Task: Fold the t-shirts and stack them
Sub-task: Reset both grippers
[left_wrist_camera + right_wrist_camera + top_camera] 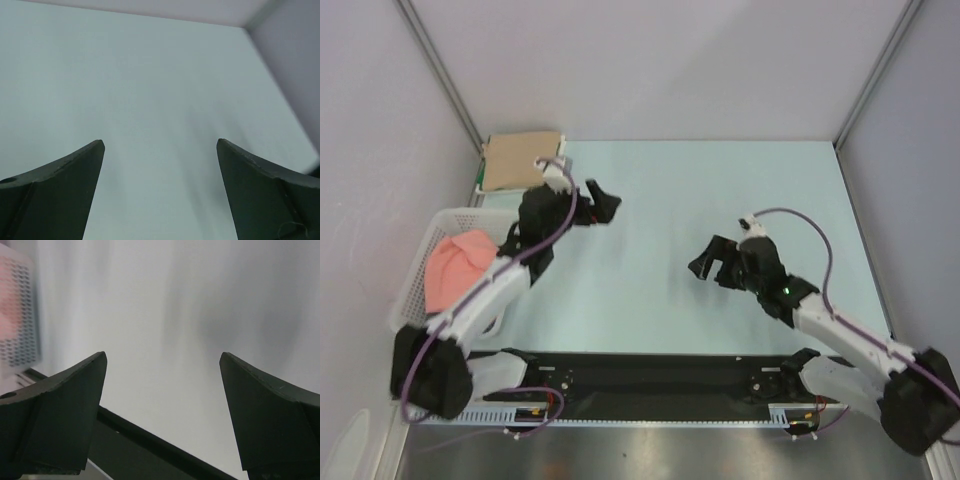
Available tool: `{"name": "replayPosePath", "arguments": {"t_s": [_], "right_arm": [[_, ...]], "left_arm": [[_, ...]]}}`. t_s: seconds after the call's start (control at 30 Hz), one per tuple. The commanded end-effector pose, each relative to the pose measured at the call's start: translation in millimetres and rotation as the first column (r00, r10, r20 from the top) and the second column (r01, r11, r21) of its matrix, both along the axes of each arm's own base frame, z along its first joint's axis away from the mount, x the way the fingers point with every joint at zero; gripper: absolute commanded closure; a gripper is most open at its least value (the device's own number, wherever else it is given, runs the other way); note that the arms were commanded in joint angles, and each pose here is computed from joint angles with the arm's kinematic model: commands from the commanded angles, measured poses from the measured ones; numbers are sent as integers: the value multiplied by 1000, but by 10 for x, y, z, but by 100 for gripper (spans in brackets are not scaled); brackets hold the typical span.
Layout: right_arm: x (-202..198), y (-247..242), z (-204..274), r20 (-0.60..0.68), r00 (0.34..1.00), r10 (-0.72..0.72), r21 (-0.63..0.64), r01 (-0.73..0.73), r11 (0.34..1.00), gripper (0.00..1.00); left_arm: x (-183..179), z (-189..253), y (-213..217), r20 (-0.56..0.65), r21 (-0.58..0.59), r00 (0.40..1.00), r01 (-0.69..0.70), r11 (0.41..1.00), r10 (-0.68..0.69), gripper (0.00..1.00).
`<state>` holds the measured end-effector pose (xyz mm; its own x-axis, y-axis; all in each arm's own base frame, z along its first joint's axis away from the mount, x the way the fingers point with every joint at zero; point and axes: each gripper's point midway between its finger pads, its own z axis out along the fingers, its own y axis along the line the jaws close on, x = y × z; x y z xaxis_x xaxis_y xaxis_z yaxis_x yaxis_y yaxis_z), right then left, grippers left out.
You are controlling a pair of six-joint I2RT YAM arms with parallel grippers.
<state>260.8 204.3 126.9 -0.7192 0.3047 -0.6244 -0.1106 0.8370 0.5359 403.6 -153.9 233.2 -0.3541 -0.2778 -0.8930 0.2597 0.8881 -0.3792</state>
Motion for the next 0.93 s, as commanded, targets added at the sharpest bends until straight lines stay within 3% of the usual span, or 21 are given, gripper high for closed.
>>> {"name": "replayPosePath", "arguments": {"t_s": [0.0,0.03,0.13,0.2,0.27,0.3,0.33,0.37,0.43,0.57,0.77,0.9], "right_arm": [[-52,-121,191,16,973,-229,328,211,921,0],[-109,-172,149,-7,965,-261,374,245,895,0],[-345,-325,-28,-52,947,-318,506,299,809,0],[-455,-402,-29,-66,936,-346,570,320,757,0],[-545,-493,-285,-128,918,-375,556,379,740,0],[-592,-515,-249,-118,921,-371,584,367,724,0],[-622,-520,-284,-119,923,-366,586,363,725,0],[-669,-504,-208,-93,934,-346,611,328,721,0],[-703,-480,-318,-121,935,-333,577,339,743,0],[-778,-388,-566,-153,944,-292,512,328,794,0],[-767,-402,-746,-138,941,-310,487,337,806,0],[-750,-279,-471,-53,970,-235,561,224,797,0]], "left_arm": [[-833,177,-475,51,-250,970,242,938,-237,0],[-1139,184,-469,91,-340,960,281,898,-266,0],[-1657,-65,-470,114,-413,927,371,832,-357,0],[-1992,114,-410,224,-449,898,439,778,-378,0],[-2198,-137,-377,205,-539,899,434,722,-387,0],[-2367,5,-322,300,-558,876,482,675,-378,0],[-2404,-270,-319,237,-634,893,441,635,-383,0],[-2518,-166,-281,316,-645,871,488,588,-377,0],[-2564,-325,-282,295,-710,872,474,521,-391,0],[-2769,-400,-402,278,-688,810,543,481,-517,0],[-2693,-399,-377,253,-723,837,496,481,-485,0],[-2719,-381,-380,246,-737,833,492,462,-495,0]]}}
